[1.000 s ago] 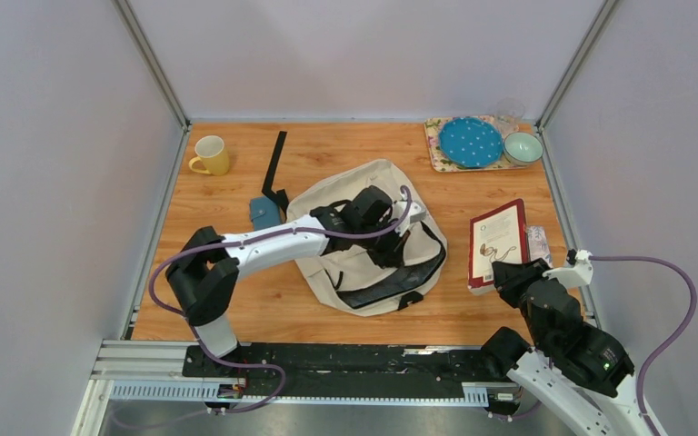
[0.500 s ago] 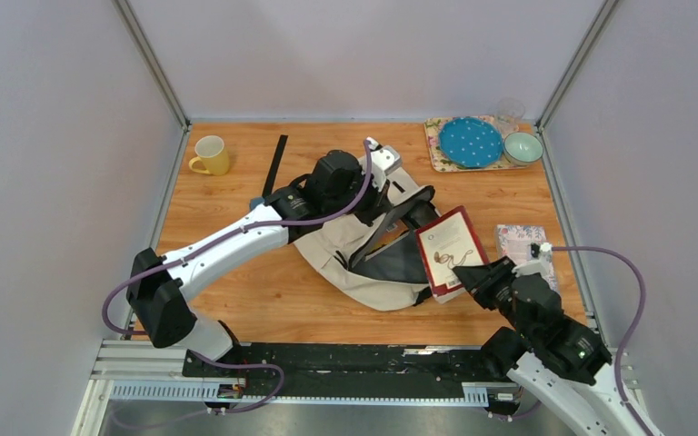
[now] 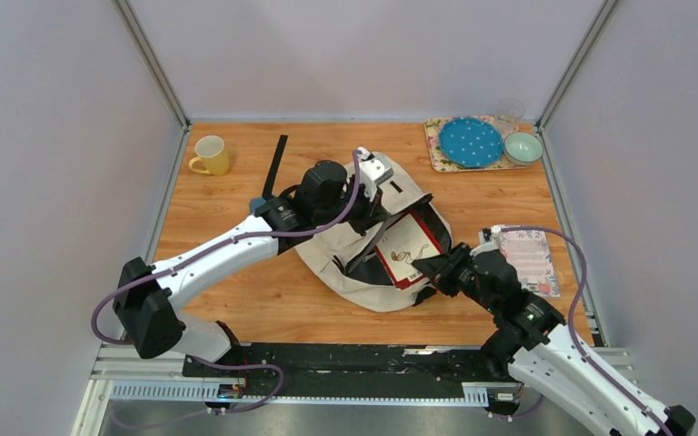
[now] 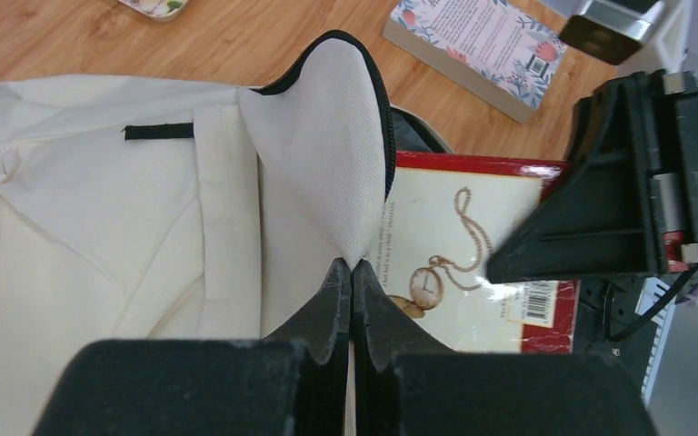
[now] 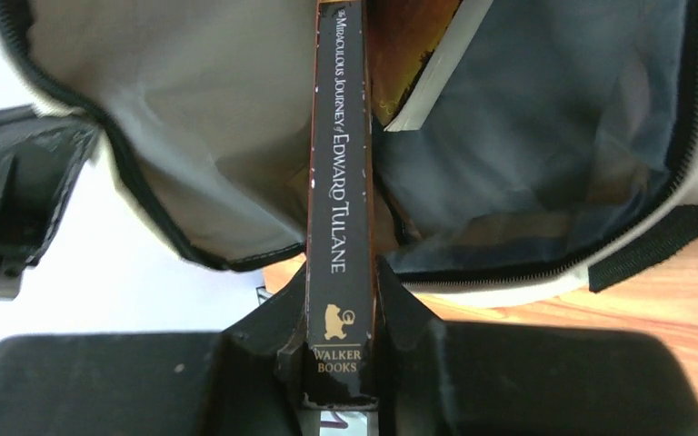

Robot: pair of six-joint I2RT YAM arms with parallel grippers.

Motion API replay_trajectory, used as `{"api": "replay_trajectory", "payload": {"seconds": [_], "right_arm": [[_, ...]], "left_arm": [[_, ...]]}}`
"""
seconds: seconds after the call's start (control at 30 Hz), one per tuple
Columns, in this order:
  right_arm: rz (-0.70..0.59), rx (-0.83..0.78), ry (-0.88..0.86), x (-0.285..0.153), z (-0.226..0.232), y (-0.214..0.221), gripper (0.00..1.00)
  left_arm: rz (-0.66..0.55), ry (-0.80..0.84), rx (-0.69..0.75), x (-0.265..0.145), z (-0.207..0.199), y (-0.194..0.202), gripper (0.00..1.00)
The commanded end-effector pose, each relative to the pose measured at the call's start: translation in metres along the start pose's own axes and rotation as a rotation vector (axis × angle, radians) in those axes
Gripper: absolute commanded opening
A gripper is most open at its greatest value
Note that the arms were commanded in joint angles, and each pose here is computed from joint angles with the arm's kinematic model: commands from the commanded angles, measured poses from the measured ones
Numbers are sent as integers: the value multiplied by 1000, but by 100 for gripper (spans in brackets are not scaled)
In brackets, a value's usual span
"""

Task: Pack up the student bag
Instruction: Place the book in the student bag.

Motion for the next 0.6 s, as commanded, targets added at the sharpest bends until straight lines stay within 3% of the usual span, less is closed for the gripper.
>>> {"api": "replay_trajectory", "payload": {"seconds": [0.0, 0.33, 0.57], "right_arm": [[13, 34, -140, 16, 38, -6, 0], [61, 78, -231, 74, 50, -9, 0], [4, 67, -109, 125, 40, -14, 4]], "left_arm": [[-156, 65, 28, -20, -14, -27, 0], [-183, 72, 28, -36, -17, -14, 0], [-180, 87, 7, -36, -19, -6, 0]]}}
Point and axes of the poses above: each gripper's point midway between its finger pads, its own x axis out along the fingers, its own z axis along the line the jaws close on, y = z × x, the point moved 8 cm from there along -x, back along the fingers, and after that the axes turned 1 degree about -x, right-handed, at the moved point
